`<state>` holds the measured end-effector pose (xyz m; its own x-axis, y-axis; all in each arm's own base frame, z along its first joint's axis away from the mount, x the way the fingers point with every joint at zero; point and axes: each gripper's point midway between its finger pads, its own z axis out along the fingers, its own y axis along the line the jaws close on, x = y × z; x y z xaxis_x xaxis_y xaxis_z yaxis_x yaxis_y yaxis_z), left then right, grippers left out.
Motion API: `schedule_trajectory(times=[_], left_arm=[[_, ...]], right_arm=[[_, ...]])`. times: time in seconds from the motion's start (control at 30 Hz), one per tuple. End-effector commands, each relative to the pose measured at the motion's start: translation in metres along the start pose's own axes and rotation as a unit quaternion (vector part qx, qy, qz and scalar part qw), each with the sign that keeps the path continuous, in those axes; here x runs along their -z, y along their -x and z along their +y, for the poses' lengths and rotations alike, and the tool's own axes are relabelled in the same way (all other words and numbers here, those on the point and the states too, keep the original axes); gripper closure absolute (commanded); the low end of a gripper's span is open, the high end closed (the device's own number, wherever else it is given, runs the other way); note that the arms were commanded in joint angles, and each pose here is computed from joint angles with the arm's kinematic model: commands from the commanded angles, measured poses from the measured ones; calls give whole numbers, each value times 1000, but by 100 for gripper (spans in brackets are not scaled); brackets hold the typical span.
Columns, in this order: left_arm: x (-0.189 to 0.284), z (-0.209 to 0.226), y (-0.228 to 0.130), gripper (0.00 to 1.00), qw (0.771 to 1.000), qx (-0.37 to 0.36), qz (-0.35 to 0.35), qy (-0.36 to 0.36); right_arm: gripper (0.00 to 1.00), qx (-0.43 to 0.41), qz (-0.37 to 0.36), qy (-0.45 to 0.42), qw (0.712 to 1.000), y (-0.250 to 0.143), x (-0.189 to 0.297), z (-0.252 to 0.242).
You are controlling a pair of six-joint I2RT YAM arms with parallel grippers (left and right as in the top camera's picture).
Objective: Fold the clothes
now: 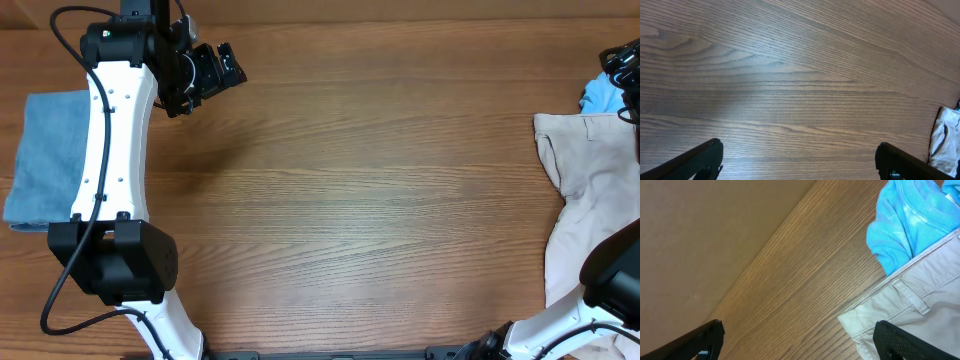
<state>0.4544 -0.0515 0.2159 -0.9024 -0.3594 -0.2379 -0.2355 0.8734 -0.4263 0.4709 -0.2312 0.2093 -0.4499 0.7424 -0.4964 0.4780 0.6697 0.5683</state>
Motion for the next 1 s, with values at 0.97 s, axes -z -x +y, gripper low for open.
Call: schedule_trajectory(times=[0.97], left_arm=[[7, -3, 3, 0, 1000, -11, -13, 0]], right_arm=[[0, 286, -138, 390, 864, -164, 363, 317]])
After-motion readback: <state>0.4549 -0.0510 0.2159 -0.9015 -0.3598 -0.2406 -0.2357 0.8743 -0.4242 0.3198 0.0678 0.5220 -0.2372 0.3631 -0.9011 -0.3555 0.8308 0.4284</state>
